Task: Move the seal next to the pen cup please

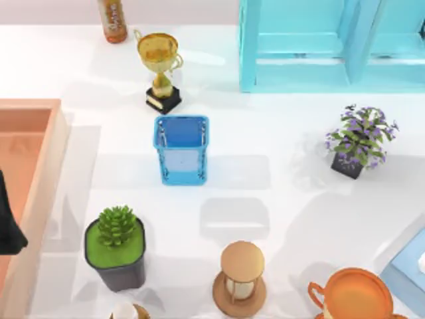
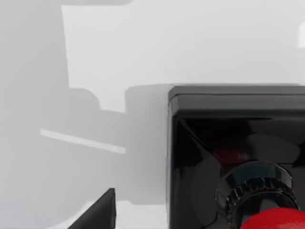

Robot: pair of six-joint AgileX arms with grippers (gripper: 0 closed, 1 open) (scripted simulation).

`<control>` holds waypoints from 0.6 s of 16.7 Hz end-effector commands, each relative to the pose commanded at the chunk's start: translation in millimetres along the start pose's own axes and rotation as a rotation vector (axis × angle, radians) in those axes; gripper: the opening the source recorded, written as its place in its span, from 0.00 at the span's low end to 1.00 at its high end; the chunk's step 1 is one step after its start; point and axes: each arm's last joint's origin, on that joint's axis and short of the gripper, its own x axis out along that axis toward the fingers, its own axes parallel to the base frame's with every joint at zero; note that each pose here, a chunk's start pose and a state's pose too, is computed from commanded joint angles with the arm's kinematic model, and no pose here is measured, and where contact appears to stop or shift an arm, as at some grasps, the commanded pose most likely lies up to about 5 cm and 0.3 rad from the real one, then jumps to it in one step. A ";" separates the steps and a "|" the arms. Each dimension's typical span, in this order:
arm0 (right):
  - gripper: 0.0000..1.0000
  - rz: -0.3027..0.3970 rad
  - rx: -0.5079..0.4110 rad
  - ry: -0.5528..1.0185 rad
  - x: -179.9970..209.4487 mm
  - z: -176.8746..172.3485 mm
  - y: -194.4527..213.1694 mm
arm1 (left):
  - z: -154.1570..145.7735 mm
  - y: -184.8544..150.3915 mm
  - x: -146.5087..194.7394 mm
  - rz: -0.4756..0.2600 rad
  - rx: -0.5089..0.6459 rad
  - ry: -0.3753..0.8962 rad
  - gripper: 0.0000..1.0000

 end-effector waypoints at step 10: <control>0.10 0.000 0.000 0.000 0.0 0.0 0.0 | 0.0 0.0 0.0 0.000 0.000 0.000 1.00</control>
